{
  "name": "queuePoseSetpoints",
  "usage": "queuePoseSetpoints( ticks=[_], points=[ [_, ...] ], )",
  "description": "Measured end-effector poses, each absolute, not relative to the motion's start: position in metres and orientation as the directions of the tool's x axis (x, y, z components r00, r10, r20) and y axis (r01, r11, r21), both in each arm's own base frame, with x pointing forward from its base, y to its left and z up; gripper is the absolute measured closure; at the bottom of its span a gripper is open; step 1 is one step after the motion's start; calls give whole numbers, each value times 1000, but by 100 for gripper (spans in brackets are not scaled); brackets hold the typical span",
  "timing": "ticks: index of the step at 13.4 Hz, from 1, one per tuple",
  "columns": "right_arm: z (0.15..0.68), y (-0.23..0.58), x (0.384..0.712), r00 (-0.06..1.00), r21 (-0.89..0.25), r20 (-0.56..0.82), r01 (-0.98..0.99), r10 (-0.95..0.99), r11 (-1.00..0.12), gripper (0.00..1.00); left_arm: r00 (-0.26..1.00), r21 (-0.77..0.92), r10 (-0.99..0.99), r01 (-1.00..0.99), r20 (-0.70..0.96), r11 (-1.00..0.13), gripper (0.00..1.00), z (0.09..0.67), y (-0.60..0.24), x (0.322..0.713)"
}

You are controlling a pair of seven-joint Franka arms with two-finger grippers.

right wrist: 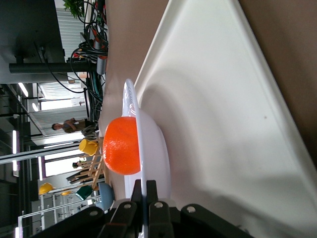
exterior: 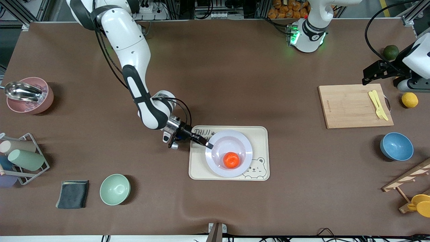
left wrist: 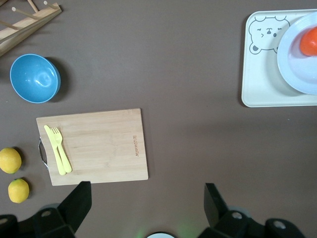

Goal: Place orange and plate with both arms
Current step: 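Slide the plate with the right gripper onto the bear tray, then release the plate rim and pull the right gripper back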

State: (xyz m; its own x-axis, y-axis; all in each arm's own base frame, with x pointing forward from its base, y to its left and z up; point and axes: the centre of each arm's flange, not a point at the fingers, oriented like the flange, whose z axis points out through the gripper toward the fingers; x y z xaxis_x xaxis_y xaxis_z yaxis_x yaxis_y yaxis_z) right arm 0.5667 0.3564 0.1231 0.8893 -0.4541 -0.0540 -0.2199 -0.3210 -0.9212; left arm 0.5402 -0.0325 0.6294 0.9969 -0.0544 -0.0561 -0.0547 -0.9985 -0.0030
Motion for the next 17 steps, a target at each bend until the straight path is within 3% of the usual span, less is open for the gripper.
queuePoseSetpoints(
  ticks=[3, 5, 8, 17],
  points=[
    [127, 357, 570, 895, -915, -29, -202, -444, -348, 92, 997, -3, -61, -61, -41, -998, 0, 637, -36, 540],
    [126, 354, 571, 902, -908, -14, -192, -431, -372, 75, 997, -3, -70, -70, -28, -998, 0, 643, -41, 539],
    [125, 353, 571, 907, -900, -21, -200, -421, -387, 43, 997, -3, -74, -74, -26, -997, 0, 644, -42, 539],
    [164, 326, 622, 930, -735, -184, -344, -317, -584, 45, 994, -3, -103, -103, -26, -995, 0, 644, -56, 538]
  ],
)
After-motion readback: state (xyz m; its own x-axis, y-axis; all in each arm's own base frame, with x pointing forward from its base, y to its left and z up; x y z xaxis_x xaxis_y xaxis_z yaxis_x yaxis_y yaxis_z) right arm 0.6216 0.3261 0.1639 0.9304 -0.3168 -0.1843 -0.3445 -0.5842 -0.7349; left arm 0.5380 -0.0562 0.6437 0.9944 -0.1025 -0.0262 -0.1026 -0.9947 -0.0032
